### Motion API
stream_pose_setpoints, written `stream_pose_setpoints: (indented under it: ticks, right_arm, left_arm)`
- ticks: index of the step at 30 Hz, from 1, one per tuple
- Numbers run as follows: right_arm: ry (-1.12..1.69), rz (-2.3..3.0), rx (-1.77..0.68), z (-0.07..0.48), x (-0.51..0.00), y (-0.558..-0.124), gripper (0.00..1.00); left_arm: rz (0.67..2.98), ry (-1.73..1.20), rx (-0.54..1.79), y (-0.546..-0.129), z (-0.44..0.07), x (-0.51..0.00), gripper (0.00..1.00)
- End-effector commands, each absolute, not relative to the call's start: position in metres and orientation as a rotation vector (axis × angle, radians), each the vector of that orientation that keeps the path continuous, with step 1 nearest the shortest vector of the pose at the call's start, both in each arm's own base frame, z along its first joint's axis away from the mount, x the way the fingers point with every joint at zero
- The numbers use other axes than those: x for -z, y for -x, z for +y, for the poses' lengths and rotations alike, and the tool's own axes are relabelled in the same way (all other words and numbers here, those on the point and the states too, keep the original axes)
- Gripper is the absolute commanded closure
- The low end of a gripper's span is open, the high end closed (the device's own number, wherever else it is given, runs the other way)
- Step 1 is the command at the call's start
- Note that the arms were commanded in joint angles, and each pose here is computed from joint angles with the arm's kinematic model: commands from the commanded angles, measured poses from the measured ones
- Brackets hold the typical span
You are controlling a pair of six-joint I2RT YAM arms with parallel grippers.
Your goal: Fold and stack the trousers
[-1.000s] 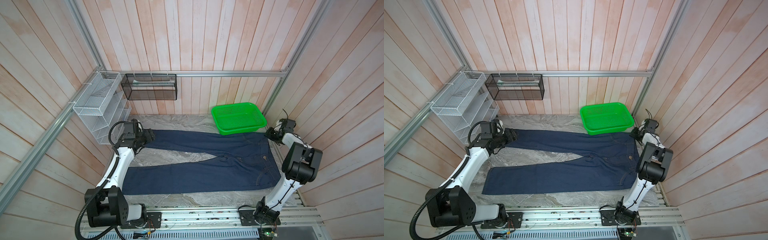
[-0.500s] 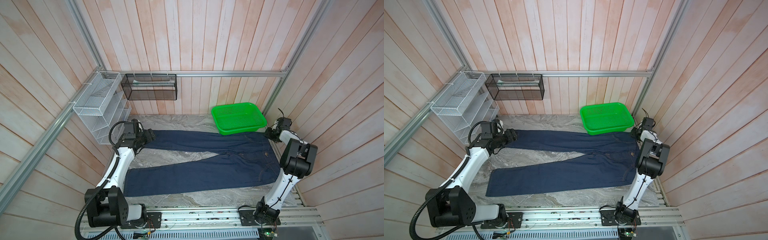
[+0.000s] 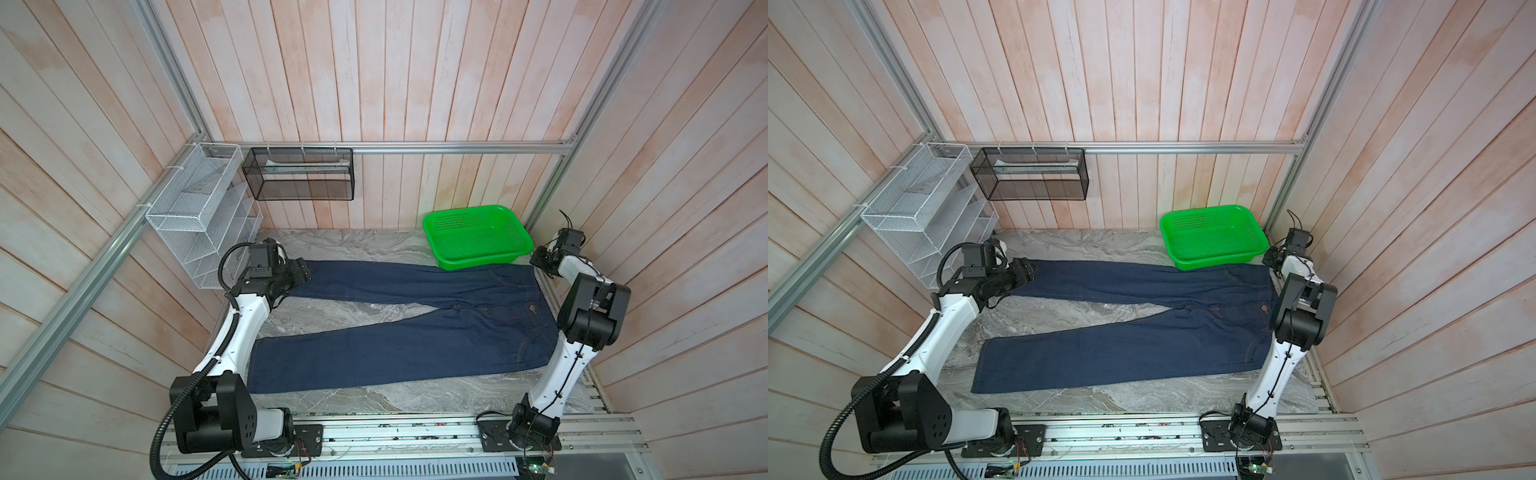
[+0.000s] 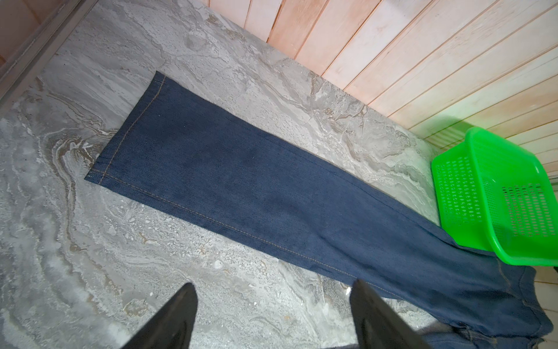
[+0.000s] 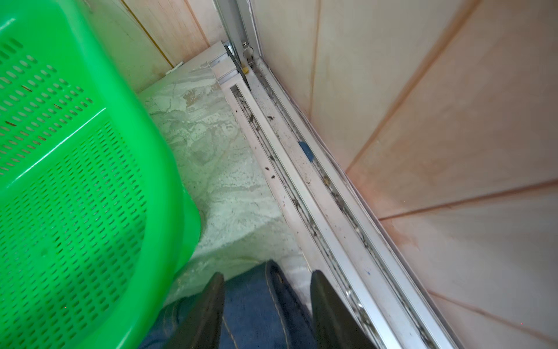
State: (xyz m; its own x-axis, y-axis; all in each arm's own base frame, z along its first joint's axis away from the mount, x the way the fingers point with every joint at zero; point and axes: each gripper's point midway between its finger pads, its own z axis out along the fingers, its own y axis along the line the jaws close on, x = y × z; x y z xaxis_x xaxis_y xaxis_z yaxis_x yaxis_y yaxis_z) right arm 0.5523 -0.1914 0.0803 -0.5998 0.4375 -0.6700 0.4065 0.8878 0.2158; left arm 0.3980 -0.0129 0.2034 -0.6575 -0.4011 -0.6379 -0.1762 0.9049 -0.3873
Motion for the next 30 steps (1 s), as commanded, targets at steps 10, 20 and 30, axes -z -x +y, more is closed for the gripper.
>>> stream_pose_setpoints:
  ticks: [10, 20, 30]
  right_arm:
    - [-0.633, 2.307, -0.16, -0.185, -0.047, -0.567, 0.53]
    - [-0.673, 2.299, -0.253, -0.179, -0.037, -0.575, 0.53]
    - [-0.762, 2.31, -0.333, -0.175, -0.024, -0.571, 0.78]
  left_arm:
    - [2.282, 0.398, 0.352, -0.404, -0.012, -0.211, 0.18]
    - [2.279, 0.395, 0.35, -0.405, -0.012, -0.212, 0.18]
    - [2.278, 0.389, 0.344, -0.405, -0.012, -0.213, 0.18]
